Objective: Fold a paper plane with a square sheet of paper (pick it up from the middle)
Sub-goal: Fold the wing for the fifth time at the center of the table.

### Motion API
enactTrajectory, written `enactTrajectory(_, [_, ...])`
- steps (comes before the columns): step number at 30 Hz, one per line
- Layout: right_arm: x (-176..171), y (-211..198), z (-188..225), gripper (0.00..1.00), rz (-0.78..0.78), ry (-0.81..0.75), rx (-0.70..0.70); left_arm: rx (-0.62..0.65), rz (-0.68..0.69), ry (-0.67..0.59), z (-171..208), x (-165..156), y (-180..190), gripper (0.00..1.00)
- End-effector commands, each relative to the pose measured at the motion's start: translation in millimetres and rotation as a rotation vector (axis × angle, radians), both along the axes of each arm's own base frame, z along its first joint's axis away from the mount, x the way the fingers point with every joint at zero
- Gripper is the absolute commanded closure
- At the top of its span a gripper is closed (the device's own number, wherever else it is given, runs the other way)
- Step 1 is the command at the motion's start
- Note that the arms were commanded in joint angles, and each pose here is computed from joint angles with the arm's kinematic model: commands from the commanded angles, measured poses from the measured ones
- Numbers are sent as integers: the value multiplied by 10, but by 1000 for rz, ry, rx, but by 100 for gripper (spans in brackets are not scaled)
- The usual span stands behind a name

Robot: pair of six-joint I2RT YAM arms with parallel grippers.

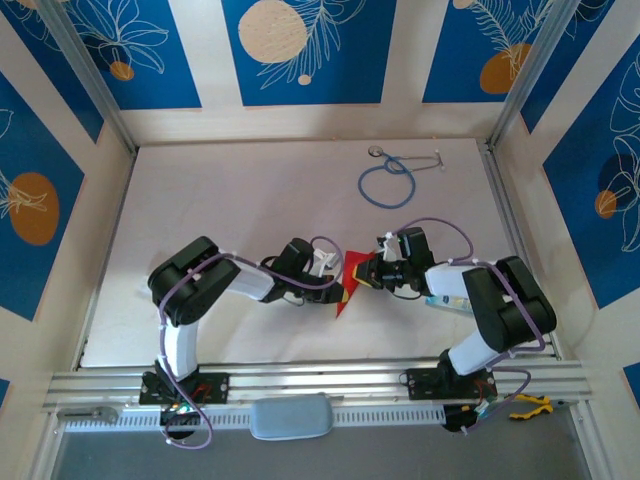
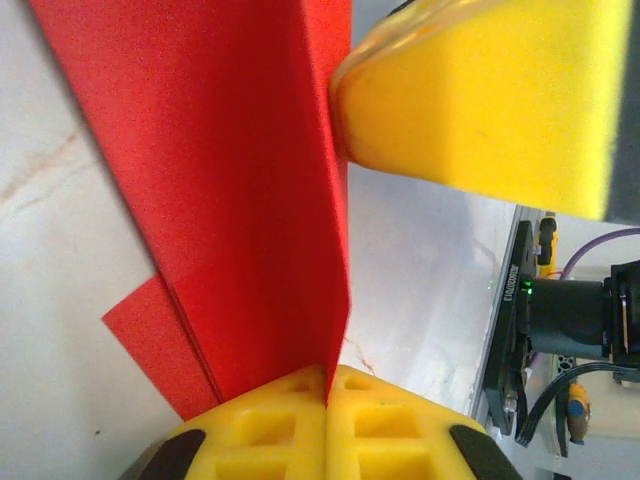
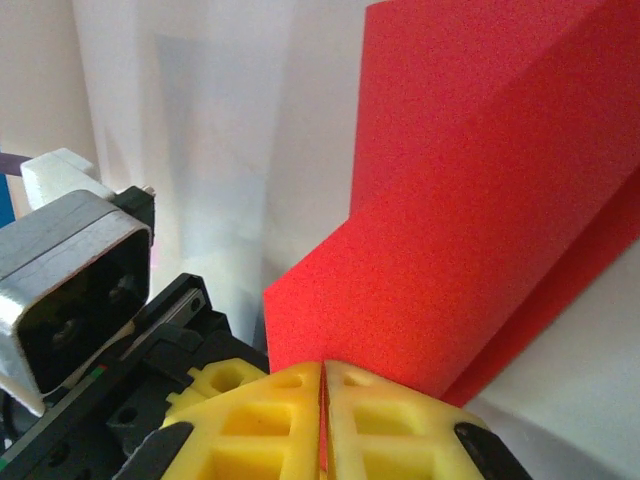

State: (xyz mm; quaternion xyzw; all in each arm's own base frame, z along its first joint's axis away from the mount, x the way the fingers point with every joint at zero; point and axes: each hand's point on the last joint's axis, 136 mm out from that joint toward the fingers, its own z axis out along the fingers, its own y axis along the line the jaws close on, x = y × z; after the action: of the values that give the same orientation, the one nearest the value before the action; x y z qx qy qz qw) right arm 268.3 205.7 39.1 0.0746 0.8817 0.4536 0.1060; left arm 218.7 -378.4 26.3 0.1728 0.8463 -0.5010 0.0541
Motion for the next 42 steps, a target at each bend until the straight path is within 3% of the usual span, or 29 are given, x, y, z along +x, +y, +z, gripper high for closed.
enactTrajectory(1, [80, 12, 41, 90, 11, -26, 7, 151, 28, 140, -460, -130, 247, 100])
enactTrajectory(42, [142, 3, -167, 91, 13, 21, -38, 218, 72, 209, -581, -133, 359, 100])
